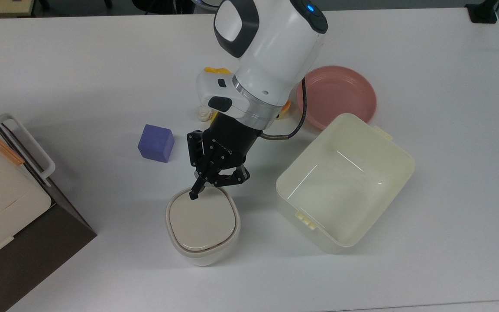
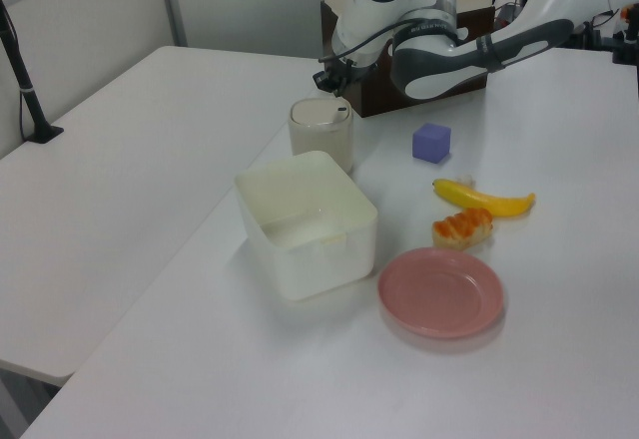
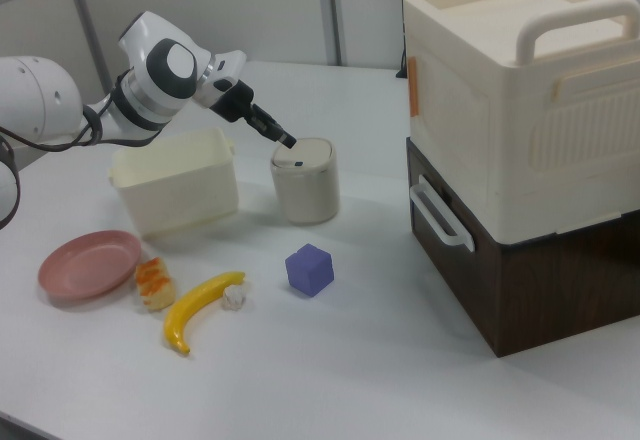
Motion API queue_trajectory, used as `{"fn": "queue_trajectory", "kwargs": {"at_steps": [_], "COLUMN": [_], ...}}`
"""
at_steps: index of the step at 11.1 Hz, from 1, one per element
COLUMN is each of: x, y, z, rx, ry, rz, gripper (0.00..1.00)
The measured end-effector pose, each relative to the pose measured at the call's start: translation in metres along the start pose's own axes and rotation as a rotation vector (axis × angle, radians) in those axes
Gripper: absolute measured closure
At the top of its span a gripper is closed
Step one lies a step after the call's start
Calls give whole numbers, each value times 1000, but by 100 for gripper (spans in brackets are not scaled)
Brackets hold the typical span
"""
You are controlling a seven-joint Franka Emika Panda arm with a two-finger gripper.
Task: Open the trash can
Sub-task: 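Grip the lid edge and lift it upward to flip it open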
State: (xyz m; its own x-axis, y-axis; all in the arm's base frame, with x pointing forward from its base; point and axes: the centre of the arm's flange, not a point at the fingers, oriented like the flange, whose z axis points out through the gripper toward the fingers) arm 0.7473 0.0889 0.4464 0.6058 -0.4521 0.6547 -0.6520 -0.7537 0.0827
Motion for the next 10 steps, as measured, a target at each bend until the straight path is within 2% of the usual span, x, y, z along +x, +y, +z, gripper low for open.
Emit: {"fn": "queue_trajectory", "kwargs": {"at_steps": [10], "x": [-8], "y": [6], "z": [21], "rx": [-41], "ry": [1], "rz": [-26], "gripper": [99]}}
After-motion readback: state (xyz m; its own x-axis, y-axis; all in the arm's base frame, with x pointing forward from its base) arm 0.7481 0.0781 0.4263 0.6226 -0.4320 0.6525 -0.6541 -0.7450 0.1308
